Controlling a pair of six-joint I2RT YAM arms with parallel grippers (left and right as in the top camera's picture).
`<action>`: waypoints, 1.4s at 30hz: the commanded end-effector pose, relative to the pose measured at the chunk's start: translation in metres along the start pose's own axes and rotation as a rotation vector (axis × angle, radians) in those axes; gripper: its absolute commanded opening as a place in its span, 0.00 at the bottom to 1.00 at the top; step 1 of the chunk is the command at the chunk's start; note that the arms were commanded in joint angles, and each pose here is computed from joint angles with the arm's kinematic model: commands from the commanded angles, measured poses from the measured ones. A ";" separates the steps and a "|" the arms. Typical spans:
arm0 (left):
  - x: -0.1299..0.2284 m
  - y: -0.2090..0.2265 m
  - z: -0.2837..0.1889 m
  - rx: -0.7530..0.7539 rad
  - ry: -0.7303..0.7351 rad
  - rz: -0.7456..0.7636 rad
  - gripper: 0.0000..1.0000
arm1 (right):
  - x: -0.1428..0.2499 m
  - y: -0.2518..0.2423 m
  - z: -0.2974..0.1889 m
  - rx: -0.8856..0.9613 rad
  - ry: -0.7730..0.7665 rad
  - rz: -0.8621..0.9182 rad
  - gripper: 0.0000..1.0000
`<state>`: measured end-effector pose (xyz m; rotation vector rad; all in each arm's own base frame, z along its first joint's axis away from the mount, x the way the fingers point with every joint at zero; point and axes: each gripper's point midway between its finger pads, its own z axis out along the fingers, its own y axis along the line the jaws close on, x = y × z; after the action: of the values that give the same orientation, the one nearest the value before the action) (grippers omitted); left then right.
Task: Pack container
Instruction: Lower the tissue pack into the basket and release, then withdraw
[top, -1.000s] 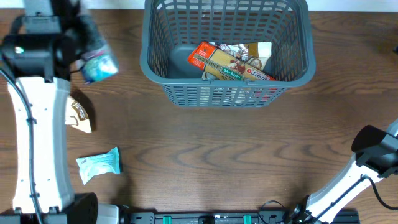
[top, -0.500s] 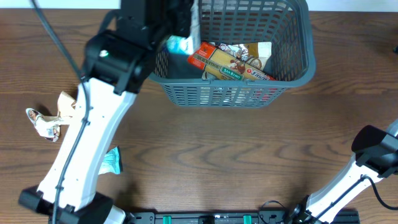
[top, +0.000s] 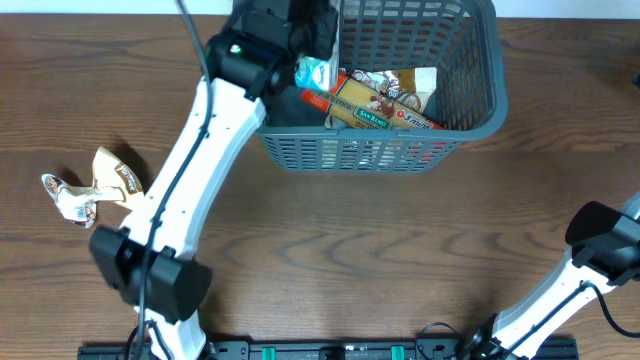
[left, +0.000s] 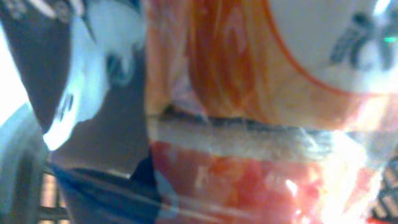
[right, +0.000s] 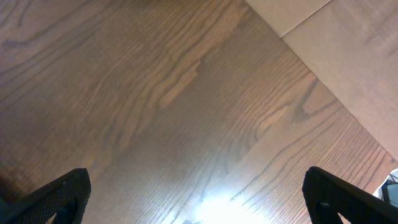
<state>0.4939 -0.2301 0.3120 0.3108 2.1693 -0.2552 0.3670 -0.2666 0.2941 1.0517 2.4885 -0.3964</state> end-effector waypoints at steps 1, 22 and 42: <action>0.002 -0.005 0.003 0.033 0.016 0.019 0.06 | 0.000 -0.002 -0.003 0.004 -0.006 0.017 0.99; 0.111 -0.020 0.041 0.109 0.392 0.072 0.06 | 0.000 -0.002 -0.003 0.004 -0.006 0.017 0.99; 0.133 -0.016 0.045 0.114 0.446 0.136 0.82 | 0.000 -0.002 -0.003 0.004 -0.006 0.017 0.99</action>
<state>0.4503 -0.2396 0.1735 0.5667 2.5898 -0.2454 0.3670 -0.2666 0.2941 1.0517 2.4885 -0.3964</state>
